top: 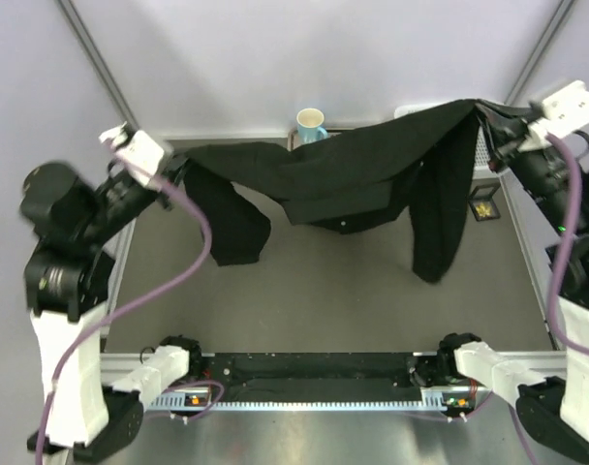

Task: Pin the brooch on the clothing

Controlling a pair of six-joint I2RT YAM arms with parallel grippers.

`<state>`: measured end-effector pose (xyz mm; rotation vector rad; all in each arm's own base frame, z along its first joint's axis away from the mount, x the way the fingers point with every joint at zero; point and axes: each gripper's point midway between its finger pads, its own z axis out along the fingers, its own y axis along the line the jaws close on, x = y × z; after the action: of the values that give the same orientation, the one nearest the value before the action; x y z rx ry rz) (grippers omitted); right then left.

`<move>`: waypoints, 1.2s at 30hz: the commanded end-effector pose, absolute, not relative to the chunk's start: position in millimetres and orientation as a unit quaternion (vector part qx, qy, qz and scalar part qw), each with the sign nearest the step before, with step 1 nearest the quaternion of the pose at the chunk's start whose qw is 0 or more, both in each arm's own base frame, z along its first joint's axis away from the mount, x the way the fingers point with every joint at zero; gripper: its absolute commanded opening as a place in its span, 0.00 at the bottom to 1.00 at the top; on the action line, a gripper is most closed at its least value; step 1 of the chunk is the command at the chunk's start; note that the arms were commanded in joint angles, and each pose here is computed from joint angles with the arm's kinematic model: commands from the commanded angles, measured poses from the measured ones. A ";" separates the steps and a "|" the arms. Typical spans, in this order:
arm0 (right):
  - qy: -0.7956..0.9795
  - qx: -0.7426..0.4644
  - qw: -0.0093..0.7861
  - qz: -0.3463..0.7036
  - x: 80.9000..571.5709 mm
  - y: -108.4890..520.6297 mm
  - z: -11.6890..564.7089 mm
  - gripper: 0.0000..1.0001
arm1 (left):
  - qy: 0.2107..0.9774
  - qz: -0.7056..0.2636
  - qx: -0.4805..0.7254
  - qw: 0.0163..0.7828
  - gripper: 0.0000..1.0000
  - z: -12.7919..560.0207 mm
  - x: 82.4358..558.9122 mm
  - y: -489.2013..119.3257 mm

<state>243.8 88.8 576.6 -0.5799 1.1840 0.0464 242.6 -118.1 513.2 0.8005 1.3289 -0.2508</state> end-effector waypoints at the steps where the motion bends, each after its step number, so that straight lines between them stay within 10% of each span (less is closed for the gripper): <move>1: 0.469 -0.289 0.834 0.041 174.4 87.6 623.0 0.00 | 0.519 -0.110 0.369 0.764 0.00 552.2 174.9 -115.3; 11: 0.420 -0.289 0.856 0.083 90.2 80.8 655.5 0.00 | 0.469 -0.108 0.331 0.812 0.00 601.8 104.2 -101.8; 18: 0.488 -0.275 0.825 0.077 154.9 86.8 628.8 0.00 | 0.537 -0.089 0.268 0.795 0.00 598.9 158.6 -85.6; 36: 0.807 -0.379 0.451 0.052 368.7 119.8 191.8 0.00 | 0.867 -0.127 0.244 0.415 0.00 164.0 339.7 -76.4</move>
<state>326.8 117.7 203.1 -0.9205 2.0526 0.1996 295.9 -76.7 174.9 0.5509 2.2629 -0.3687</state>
